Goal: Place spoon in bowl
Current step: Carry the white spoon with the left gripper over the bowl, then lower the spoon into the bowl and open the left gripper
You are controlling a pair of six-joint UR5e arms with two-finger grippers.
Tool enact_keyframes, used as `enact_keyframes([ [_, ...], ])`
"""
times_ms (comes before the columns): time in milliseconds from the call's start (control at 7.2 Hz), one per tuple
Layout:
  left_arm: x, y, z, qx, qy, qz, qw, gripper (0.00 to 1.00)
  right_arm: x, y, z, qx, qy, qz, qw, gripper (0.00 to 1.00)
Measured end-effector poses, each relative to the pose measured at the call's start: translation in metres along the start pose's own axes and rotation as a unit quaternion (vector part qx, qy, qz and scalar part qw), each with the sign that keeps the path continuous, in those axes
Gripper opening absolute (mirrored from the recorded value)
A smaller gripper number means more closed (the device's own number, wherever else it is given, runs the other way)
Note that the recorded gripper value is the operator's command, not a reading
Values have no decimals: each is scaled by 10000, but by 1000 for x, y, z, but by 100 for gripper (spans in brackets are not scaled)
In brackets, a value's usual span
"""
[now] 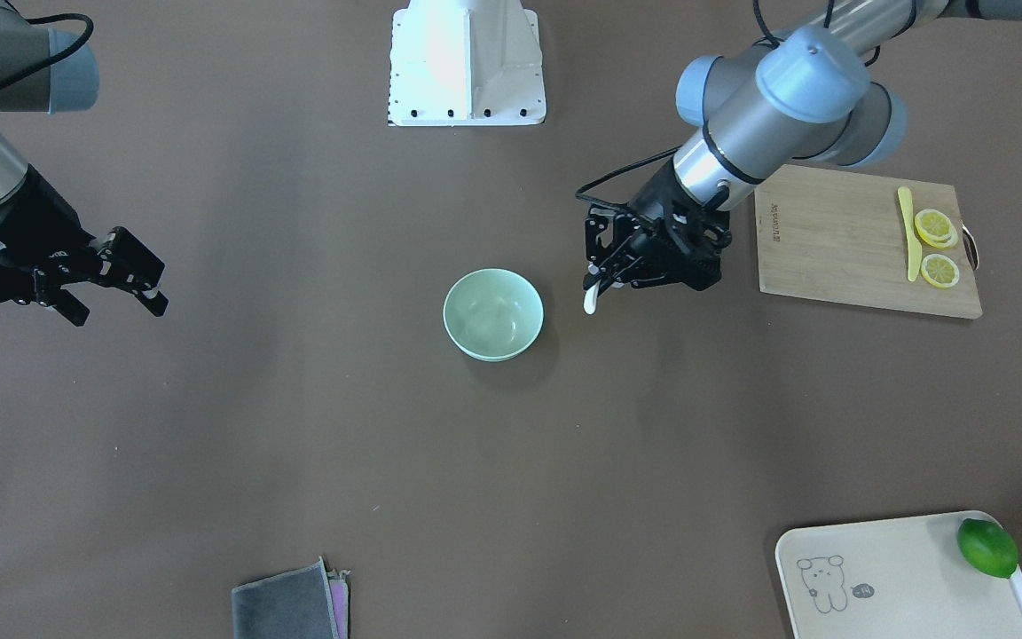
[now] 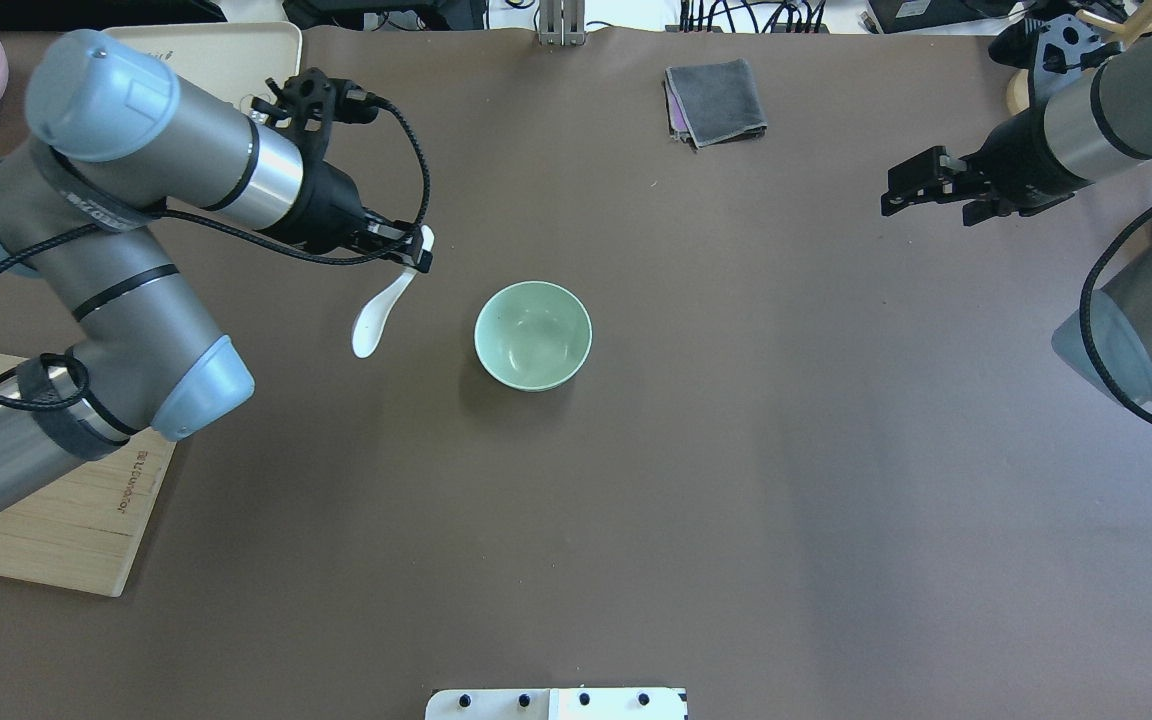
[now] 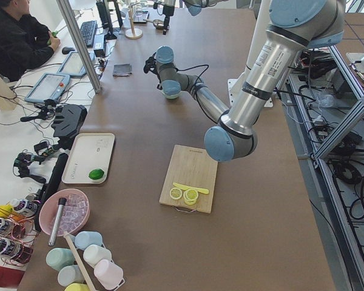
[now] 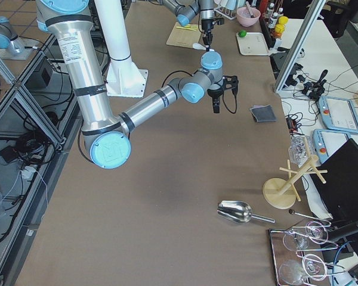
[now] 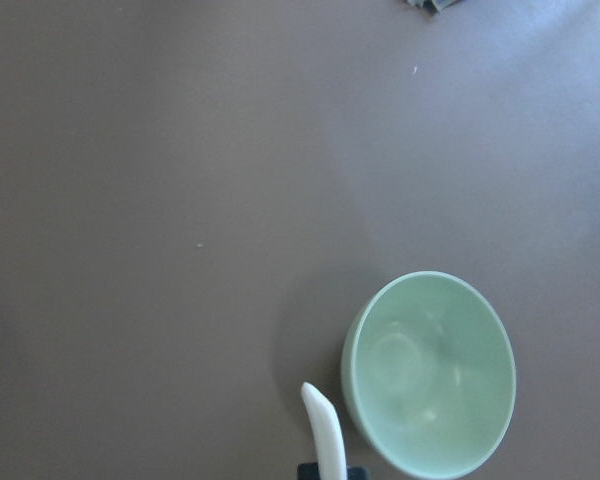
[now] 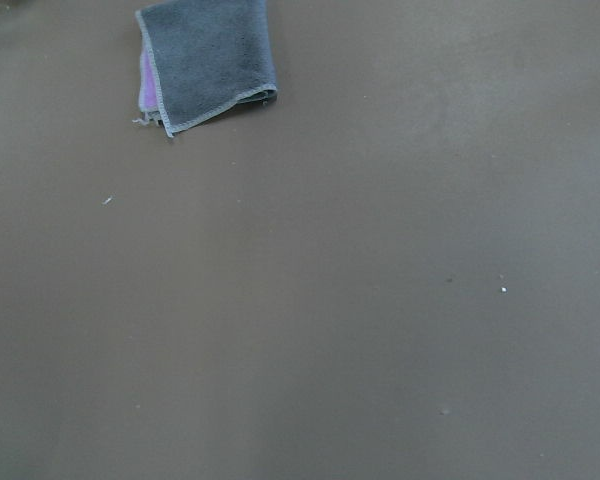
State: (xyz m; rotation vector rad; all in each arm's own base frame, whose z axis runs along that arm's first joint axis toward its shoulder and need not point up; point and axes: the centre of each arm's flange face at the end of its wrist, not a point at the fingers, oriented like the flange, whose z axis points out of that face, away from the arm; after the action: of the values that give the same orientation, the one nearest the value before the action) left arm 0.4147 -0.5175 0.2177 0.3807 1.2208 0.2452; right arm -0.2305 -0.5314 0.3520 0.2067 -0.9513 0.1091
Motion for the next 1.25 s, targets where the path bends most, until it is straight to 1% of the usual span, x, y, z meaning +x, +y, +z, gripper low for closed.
enact_keyframes([
  [278, 37, -23, 27, 216, -8, -8, 9998, 0, 30, -10, -8, -280, 232, -94, 9993, 100],
  [417, 50, -26, 49, 414, -51, 26, 9991, 0, 46, -12, -12, -398, 343, -113, 9986, 100],
  [556, 59, -31, 74, 601, -89, 38, 9981, 0, 60, -14, -17, -490, 378, -87, 9980, 100],
  [694, 66, -34, 98, 713, -116, 17, 9974, 0, 74, -13, -22, -583, 340, 15, 9977, 100],
  [972, 70, -24, 130, 816, -188, -40, 9965, 0, 94, -11, -27, -650, 327, 211, 9971, 100],
  [1111, 67, -18, 137, 803, -213, -130, 9965, 0, 97, -10, -27, -649, 330, 241, 9971, 100],
  [1250, 62, -12, 141, 776, -237, -194, 9965, 28, 97, -10, -28, -647, 326, 247, 9971, 100],
])
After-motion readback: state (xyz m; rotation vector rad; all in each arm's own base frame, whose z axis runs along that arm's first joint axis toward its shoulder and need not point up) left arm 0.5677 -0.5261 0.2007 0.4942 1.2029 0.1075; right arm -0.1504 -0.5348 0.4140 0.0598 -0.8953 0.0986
